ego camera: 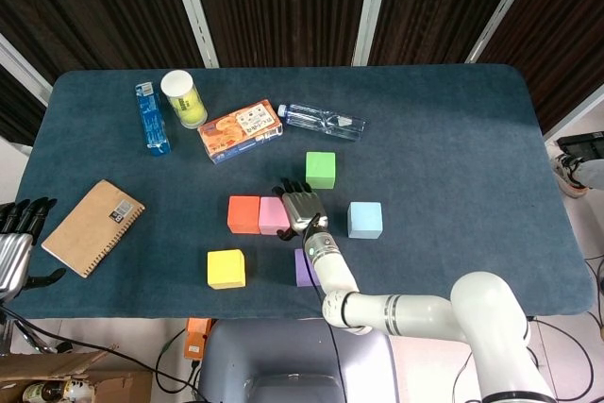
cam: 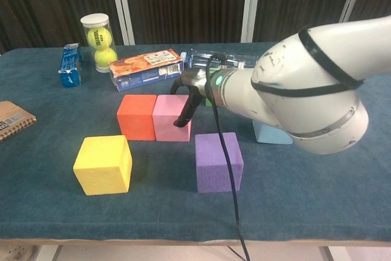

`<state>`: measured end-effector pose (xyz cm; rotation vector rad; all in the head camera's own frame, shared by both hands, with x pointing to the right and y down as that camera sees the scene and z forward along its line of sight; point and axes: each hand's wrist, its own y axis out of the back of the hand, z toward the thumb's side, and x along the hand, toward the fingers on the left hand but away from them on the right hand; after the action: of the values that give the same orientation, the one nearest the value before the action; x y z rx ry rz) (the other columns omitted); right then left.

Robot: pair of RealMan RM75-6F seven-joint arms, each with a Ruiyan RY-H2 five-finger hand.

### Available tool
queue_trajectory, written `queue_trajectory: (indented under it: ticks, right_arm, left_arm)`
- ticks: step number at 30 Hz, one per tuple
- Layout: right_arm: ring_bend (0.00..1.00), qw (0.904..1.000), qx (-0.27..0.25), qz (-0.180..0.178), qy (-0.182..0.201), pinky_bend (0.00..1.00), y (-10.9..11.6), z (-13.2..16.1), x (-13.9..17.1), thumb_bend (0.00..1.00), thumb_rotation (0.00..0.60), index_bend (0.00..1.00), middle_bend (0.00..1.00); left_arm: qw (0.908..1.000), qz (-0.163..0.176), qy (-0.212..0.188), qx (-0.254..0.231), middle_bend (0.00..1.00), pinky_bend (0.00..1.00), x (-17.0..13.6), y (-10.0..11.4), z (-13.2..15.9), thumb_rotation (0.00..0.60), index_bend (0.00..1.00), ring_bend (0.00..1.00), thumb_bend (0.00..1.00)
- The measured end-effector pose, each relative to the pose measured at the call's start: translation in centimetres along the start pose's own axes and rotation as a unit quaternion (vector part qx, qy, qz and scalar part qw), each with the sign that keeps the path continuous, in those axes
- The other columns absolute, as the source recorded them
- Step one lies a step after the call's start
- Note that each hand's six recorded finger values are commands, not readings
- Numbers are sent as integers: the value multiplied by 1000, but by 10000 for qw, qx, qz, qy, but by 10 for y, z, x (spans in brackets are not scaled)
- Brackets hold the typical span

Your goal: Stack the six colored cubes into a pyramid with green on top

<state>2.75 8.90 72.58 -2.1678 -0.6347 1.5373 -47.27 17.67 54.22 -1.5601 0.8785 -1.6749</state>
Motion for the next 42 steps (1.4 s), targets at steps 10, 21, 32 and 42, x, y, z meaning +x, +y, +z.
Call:
queue_trajectory:
  ticks: [10,21,32,42]
  right_arm:
    - [0,9999,-31,-95,-56,0,-2,-1,-7,211,600,354,0]
    - [0,9998,-112,-144,-50,0,-4,2,-11,211,600,335,0]
    - [0,9999,-130,-80,16,0,-7,4,-13,212,600,246,0]
    - [0,9998,-166,-120,-36,0,-3,-3,-12,211,600,218,0]
  left_arm:
    - [10000,-59,18,-24,68,80,1,-2,-2,600,88,10,102]
    - [9999,-78,50,-54,67,80,0,-2,-7,600,88,10,103]
    - [9999,-144,-3,-76,68,80,1,-5,-3,600,88,10,102]
    - [9998,-169,3,-54,67,80,4,-6,0,600,88,10,102]
